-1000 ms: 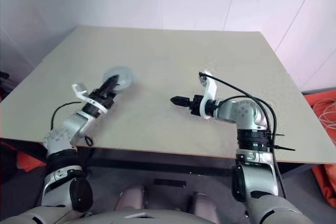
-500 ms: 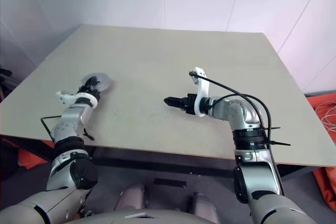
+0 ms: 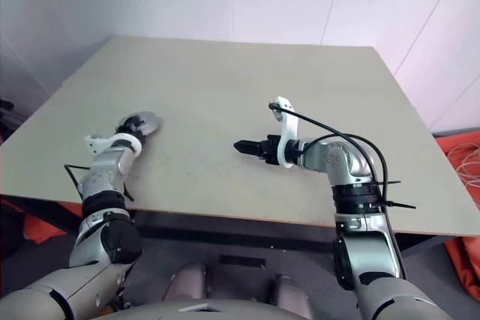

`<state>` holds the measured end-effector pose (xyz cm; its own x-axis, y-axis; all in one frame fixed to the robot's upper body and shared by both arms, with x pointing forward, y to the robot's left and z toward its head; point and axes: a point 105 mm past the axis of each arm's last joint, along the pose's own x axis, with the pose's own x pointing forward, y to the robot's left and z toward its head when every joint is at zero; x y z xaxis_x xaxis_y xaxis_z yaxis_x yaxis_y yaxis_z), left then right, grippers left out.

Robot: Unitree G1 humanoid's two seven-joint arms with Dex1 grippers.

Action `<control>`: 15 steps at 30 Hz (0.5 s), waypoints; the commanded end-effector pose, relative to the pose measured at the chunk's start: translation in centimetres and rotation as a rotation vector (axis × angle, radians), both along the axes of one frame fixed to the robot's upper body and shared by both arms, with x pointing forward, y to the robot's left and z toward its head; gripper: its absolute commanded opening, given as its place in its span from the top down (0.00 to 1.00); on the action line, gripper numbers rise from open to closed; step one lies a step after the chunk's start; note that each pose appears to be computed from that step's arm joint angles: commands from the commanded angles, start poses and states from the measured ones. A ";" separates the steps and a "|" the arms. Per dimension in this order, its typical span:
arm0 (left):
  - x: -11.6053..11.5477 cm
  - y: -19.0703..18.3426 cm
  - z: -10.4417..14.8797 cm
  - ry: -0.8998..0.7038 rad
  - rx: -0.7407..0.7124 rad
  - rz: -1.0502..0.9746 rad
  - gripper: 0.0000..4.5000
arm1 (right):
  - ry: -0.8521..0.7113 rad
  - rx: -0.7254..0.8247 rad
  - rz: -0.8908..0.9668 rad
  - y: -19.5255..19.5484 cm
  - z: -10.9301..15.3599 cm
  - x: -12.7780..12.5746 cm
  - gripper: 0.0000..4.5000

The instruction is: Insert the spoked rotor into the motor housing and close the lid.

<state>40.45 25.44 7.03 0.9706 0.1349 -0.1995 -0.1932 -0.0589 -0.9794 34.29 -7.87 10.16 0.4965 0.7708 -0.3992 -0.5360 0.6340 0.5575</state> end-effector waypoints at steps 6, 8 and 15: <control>0.2 -0.2 2.0 -0.022 -0.009 0.020 0.01 | -0.037 0.008 0.001 0.1 1.2 0.3 0.00; 0.1 -0.4 1.8 -0.004 -0.005 0.018 0.01 | -0.037 0.011 -0.001 0.0 1.3 0.3 0.00; -1.0 -1.4 1.2 0.078 -0.021 0.015 0.01 | -0.038 0.011 -0.003 0.0 1.4 0.4 0.00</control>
<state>39.55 24.42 7.34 0.9464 0.1521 -0.2848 -0.2738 -0.0895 -0.9576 34.21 -7.89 9.99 0.4922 0.7680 -0.4097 -0.5277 0.6376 0.5612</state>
